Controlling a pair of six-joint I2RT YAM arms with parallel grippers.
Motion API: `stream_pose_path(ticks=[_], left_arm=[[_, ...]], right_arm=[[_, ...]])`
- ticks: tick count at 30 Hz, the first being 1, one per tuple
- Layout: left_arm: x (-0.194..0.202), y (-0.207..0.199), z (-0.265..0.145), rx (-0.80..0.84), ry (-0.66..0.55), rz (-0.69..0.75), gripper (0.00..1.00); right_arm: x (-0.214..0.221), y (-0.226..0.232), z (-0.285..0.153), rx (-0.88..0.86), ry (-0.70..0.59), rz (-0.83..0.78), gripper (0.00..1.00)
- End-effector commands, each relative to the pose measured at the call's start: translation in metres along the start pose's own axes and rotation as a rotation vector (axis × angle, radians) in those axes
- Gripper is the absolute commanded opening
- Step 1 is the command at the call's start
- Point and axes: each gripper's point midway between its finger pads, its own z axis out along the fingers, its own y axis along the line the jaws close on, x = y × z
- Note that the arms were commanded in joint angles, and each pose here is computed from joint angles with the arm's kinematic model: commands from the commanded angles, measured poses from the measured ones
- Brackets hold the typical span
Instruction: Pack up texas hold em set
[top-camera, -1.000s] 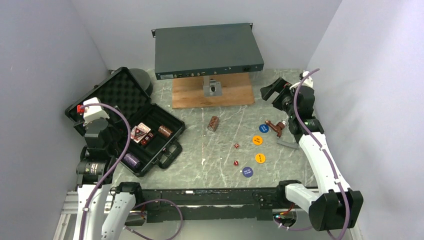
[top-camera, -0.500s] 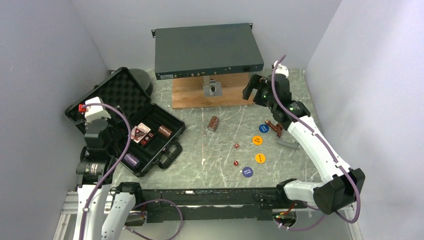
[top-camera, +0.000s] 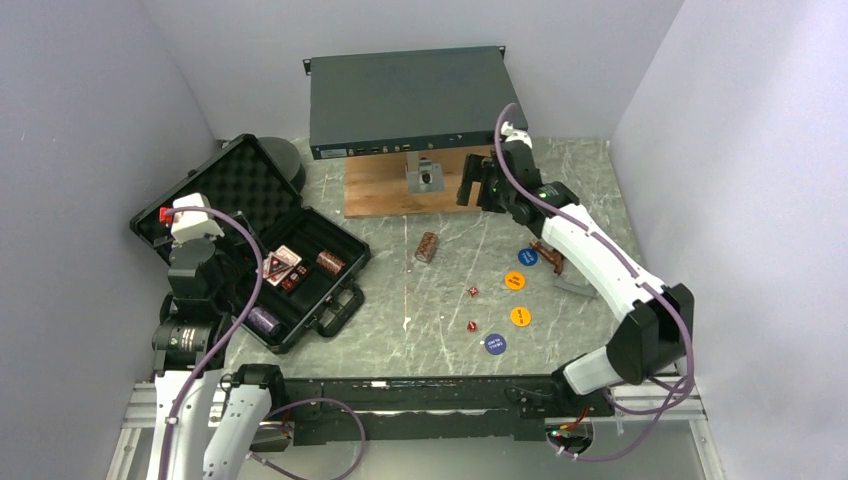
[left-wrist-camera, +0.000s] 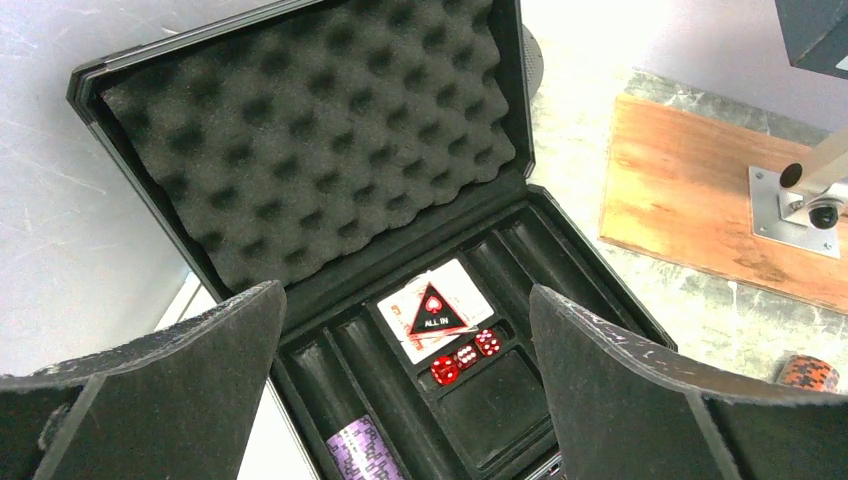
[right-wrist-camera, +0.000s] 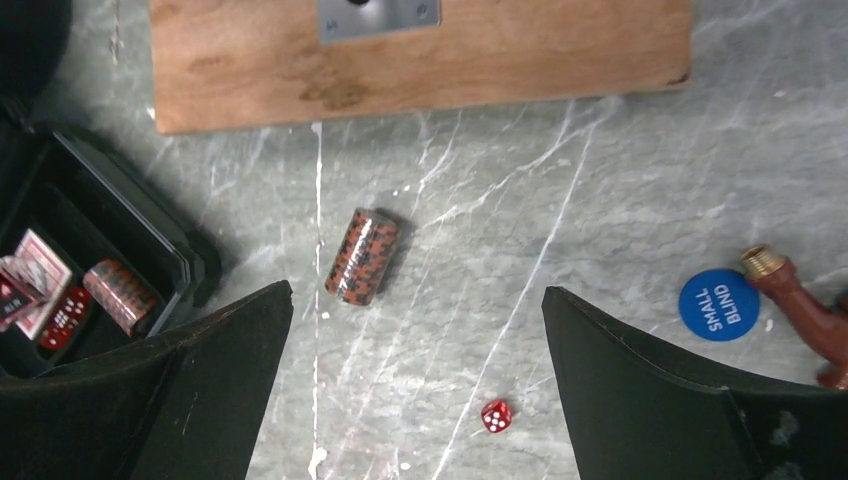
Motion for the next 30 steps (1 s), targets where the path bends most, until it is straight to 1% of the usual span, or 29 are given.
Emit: stream_pose_path(ticks=[1, 9, 16, 21, 25, 30], left_arm=[[-0.009, -0.009, 0.002, 0.044, -0.028, 0.001, 0.99], [-0.008, -0.009, 0.001, 0.048, -0.029, 0.001, 0.99], [-0.008, -0.012, 0.001, 0.065, -0.026, 0.000, 0.99], [-0.009, -0.013, 0.000, 0.070, -0.030, -0.002, 0.99], [-0.009, -0.011, -0.001, 0.061, -0.033, -0.004, 0.99], [-0.009, -0.011, 0.000, 0.062, -0.030, -0.003, 0.99]], right_arm=[[0.010, 0.016, 0.000, -0.009, 0.051, -0.017, 1.00], [0.046, 0.033, 0.032, 0.047, 0.171, 0.092, 1.00], [0.077, 0.052, 0.060, 0.001, 0.257, 0.155, 1.00], [0.087, 0.058, 0.071, 0.006, 0.270, 0.196, 1.00], [0.096, 0.052, 0.079, 0.049, 0.276, 0.246, 0.99], [0.105, 0.051, 0.085, 0.054, 0.270, 0.310, 0.91]])
